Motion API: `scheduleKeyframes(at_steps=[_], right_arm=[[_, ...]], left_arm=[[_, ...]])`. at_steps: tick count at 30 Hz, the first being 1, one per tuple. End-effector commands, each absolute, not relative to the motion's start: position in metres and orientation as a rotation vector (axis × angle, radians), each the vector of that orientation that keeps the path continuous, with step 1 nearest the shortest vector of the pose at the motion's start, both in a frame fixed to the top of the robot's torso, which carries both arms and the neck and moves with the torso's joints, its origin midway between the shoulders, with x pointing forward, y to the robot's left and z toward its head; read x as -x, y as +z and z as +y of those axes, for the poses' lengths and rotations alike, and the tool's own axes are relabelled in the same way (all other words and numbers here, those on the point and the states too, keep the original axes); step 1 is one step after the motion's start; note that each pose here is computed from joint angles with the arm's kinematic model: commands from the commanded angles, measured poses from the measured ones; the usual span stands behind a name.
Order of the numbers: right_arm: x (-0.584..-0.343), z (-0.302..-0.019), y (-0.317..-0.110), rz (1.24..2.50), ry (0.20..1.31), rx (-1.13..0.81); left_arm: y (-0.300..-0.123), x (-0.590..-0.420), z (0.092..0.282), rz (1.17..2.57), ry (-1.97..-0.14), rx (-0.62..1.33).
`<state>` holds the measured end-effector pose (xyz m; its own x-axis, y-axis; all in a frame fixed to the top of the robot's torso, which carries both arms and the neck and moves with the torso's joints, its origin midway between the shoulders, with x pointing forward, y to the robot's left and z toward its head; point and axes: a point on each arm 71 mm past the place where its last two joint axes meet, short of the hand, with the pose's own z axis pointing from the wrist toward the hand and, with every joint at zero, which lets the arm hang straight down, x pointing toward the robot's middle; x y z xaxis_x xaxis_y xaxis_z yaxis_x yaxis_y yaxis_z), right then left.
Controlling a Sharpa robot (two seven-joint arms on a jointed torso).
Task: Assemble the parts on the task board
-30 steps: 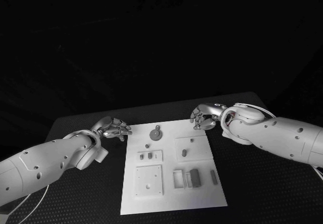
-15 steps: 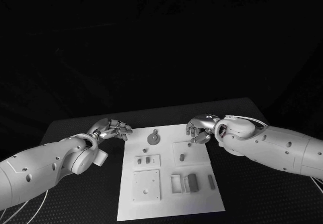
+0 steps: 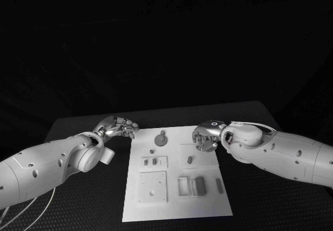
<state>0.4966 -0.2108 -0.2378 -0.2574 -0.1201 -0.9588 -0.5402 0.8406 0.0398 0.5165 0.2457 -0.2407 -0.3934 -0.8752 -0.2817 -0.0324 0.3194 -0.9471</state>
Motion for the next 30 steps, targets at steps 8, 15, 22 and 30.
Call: scheduleKeyframes(at_steps=[8, 15, 22, 30], right_arm=[[-0.5, -0.218, -0.243, 1.826, 0.347, 0.549], [-0.499, -0.213, -0.252, 1.83, 0.344, 0.581], [-0.495, -0.206, -0.258, 1.84, 0.37, 0.594], [-0.494, -0.202, -0.262, 1.848, 0.379, 0.603]], left_arm=[[-0.236, -0.521, 0.243, 1.679, -1.222, 0.832], [-0.236, -0.522, 0.243, 1.68, -1.22, 0.833], [-0.236, -0.522, 0.244, 1.682, -1.218, 0.834], [-0.237, -0.523, 0.242, 1.684, -1.221, 0.833]])
